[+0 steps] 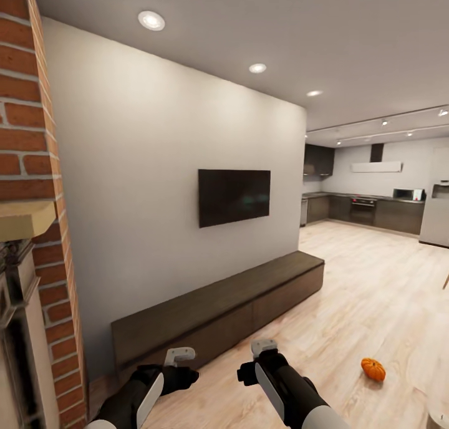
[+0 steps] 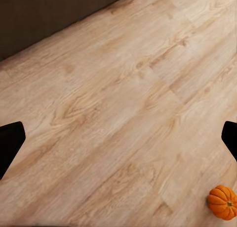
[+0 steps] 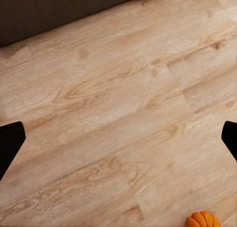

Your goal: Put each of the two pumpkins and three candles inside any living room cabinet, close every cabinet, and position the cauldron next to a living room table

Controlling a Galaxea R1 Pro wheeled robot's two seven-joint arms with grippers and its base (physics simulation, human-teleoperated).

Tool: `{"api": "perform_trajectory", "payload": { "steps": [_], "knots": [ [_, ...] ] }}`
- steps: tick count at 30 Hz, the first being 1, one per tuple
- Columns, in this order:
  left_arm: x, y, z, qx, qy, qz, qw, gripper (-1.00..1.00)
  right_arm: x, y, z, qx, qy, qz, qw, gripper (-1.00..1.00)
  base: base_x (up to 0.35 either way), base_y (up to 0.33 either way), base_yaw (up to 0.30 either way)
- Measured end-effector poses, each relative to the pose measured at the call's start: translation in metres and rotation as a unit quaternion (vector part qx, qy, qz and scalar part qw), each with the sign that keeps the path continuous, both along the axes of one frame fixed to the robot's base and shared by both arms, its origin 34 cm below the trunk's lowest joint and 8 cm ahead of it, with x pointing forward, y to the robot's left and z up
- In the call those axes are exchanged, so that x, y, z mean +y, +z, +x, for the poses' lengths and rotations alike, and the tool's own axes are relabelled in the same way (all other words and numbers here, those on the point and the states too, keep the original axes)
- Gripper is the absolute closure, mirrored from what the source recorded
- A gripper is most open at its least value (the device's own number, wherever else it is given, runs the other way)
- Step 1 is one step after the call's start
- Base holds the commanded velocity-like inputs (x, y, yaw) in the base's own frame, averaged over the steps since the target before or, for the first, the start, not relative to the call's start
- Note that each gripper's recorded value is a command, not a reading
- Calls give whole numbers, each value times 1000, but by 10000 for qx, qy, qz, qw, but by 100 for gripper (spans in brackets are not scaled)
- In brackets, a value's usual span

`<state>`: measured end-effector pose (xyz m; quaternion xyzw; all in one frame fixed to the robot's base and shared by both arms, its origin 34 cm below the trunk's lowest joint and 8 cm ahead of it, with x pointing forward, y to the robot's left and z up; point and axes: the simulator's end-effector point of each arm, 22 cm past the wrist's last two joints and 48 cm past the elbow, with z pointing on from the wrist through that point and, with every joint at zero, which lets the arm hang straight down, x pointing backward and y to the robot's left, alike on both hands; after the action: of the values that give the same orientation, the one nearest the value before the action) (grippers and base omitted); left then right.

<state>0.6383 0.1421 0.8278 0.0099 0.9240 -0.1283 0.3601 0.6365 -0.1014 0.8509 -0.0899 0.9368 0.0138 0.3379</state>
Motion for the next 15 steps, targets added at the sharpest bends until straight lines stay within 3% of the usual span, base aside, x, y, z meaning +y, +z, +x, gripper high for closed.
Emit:
{"api": "perform_trajectory", "payload": {
  "steps": [9, 15],
  "knots": [
    [0, 0, 0, 0, 1, -2, 10000, -100, 0, 0, 0, 0, -2, -1, 10000, -100, 0, -83, 282],
    [1, 0, 0, -8, 3, 3, 10000, -100, -1, 0, 0, -1, -5, 8, 10000, -100, 108, -11, 93]
  ]
}}
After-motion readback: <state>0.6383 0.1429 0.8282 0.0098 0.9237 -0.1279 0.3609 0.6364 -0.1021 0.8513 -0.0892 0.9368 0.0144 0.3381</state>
